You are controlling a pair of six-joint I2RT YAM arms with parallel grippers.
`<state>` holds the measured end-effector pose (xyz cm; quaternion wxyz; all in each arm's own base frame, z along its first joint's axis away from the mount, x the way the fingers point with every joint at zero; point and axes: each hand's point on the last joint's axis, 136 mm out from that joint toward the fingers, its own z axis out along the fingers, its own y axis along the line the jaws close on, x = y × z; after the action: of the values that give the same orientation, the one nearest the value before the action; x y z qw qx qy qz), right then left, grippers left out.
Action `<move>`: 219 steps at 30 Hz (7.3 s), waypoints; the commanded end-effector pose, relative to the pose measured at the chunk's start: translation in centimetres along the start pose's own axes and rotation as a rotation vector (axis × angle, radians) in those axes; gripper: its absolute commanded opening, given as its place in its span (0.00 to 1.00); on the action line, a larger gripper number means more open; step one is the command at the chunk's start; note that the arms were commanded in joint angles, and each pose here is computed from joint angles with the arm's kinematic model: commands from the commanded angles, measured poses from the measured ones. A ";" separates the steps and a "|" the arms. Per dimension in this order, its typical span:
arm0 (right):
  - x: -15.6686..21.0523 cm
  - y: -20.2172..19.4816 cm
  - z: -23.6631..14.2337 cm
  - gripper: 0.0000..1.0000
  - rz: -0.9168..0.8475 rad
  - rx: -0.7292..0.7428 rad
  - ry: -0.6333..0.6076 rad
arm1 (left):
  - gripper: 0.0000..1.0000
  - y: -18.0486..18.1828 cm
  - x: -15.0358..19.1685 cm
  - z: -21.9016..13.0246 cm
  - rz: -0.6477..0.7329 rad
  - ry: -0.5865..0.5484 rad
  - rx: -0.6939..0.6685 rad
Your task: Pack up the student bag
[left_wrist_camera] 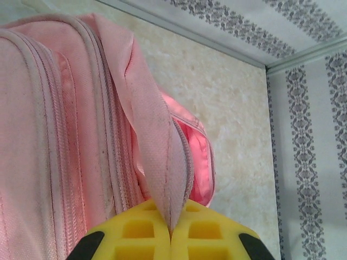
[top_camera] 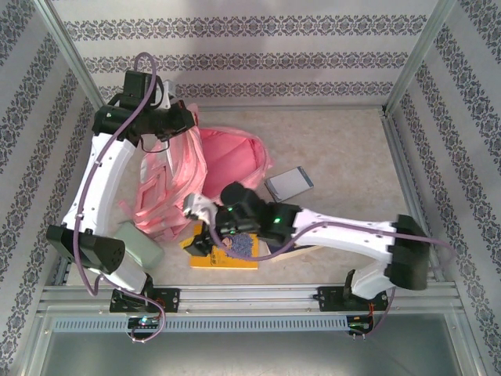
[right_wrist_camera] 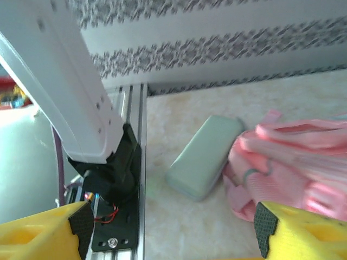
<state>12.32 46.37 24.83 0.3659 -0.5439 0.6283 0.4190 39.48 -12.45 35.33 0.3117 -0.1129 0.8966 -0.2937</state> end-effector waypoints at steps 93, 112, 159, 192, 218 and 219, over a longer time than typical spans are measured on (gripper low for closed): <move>10.7 -10.9 -22.1 0.87 0.728 0.748 0.047 | 0.72 32.5 26.1 -4.1 -0.795 0.152 -0.894; 5.3 -9.0 -21.4 0.87 0.693 0.576 0.022 | 0.60 21.8 19.9 -8.0 -0.923 -0.078 -0.515; -10.0 -17.4 -5.6 0.64 0.974 0.199 -0.332 | 0.62 1.4 6.4 -2.9 -0.848 0.030 -0.076; 8.1 -17.1 -28.7 0.38 1.001 0.886 -0.156 | 1.00 8.8 1.0 12.8 -0.266 0.074 -0.528; 11.7 -15.7 -31.7 0.33 1.111 0.958 -0.156 | 0.37 12.9 -0.4 25.6 -0.437 0.114 -0.271; 11.7 -15.7 -31.8 0.33 1.110 0.960 -0.157 | 0.33 13.1 -0.3 25.9 -0.447 0.127 -0.265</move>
<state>26.14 11.92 24.63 0.3438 0.1040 0.8960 0.2612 54.35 -13.42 12.29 0.1702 -0.3277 0.9037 -0.2166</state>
